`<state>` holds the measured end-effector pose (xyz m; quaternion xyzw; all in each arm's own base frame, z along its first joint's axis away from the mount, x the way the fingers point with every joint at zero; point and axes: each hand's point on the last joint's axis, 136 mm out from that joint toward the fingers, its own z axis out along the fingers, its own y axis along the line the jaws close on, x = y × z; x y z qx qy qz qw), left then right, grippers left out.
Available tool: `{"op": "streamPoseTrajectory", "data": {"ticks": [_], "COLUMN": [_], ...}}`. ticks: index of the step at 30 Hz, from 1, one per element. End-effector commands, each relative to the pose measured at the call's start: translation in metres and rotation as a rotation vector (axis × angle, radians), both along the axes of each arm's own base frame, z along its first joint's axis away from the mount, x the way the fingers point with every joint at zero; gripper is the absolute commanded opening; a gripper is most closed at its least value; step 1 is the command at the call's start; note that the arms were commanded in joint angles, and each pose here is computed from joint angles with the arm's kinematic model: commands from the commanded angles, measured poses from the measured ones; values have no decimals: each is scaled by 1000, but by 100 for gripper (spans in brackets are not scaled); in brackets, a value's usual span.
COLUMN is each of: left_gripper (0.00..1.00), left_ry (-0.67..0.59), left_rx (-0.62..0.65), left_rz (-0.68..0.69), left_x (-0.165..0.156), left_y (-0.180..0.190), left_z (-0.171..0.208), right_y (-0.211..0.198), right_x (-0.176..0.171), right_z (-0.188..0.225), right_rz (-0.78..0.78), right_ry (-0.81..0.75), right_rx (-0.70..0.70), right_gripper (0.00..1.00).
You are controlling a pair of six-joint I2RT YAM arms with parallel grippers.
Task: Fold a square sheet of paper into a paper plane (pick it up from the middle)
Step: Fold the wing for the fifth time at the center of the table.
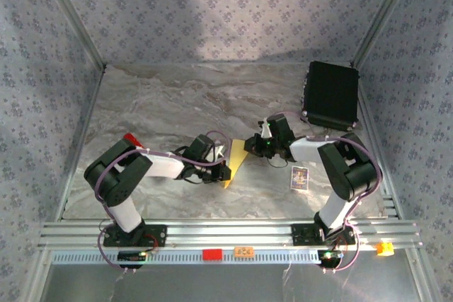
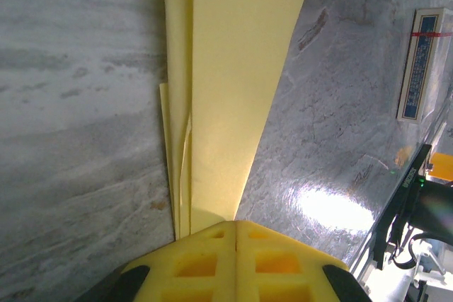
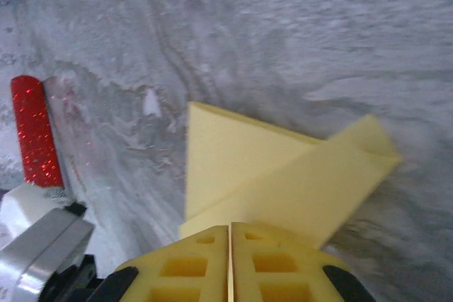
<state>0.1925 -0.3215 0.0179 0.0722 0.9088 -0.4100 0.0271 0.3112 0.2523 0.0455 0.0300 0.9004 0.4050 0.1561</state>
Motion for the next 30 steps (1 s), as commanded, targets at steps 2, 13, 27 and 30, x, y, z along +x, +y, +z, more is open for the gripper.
{"op": "streamPoseTrajectory", "data": {"ticks": [2, 13, 27, 30], "left_gripper": [0, 0, 0, 0], "left_ry": [65, 60, 50, 49], "left_rx": [108, 108, 99, 98], "left_rz": [5, 4, 0, -1], "left_x": [-17, -18, -17, -17], "left_y": [18, 19, 16, 16], "left_z": [-28, -26, -24, -23], "right_y": [21, -8, -46, -46], "right_x": [-6, 17, 46, 44], "right_z": [5, -19, 11, 26], "right_rz": [66, -1, -93, -94], "right_ry": [-6, 36, -20, -55], "right_rx": [18, -37, -7, -9], "right_gripper": [12, 12, 13, 13]}}
